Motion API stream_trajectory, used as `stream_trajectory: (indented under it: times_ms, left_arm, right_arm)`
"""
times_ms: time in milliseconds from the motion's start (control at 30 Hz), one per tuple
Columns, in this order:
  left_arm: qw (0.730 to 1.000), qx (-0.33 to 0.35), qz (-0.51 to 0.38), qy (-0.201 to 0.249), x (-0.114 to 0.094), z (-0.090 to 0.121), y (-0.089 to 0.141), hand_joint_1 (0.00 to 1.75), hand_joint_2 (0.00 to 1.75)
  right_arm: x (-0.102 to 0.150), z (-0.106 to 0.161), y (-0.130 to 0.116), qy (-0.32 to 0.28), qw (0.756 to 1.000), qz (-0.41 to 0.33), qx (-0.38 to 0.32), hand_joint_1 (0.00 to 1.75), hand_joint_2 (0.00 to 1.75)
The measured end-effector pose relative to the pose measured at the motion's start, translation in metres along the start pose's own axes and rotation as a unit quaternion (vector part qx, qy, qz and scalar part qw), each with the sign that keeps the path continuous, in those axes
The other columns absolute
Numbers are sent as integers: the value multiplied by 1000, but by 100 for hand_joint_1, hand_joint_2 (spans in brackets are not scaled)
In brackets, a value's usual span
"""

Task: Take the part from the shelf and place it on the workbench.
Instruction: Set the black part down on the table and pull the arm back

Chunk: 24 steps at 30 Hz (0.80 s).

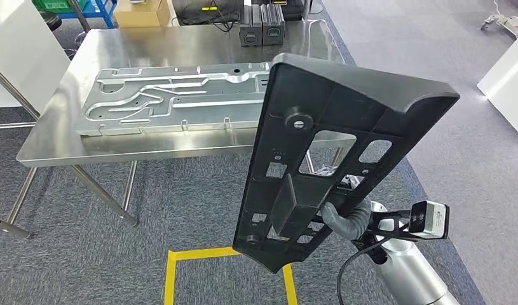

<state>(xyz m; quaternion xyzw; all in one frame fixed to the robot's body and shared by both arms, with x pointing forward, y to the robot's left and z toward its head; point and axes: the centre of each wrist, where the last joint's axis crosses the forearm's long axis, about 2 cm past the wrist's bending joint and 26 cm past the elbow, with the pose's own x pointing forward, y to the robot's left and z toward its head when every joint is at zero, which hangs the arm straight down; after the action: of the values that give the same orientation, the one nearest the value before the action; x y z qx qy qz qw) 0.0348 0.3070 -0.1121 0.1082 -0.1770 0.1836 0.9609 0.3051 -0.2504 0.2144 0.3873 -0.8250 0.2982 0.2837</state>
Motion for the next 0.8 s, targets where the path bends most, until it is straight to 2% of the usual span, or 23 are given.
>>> stream_trajectory:
  times_ms: [133, 500, 800]
  left_arm:
    - [1000, -6, -3, -4, 2, 0, -1, 0, 175]
    - [1000, -14, -11, -4, 4, -1, -2, 0, 175]
    - [1000, -16, -9, -9, 13, -4, 1, 0, 175]
  right_arm:
    - [-2, 0, 17, 8, 1000, 18, 5, 175, 175]
    - [-5, -25, 35, -23, 999, 33, -2, 175, 175]
    - [1, -49, 26, -52, 998, 38, 15, 175, 175]
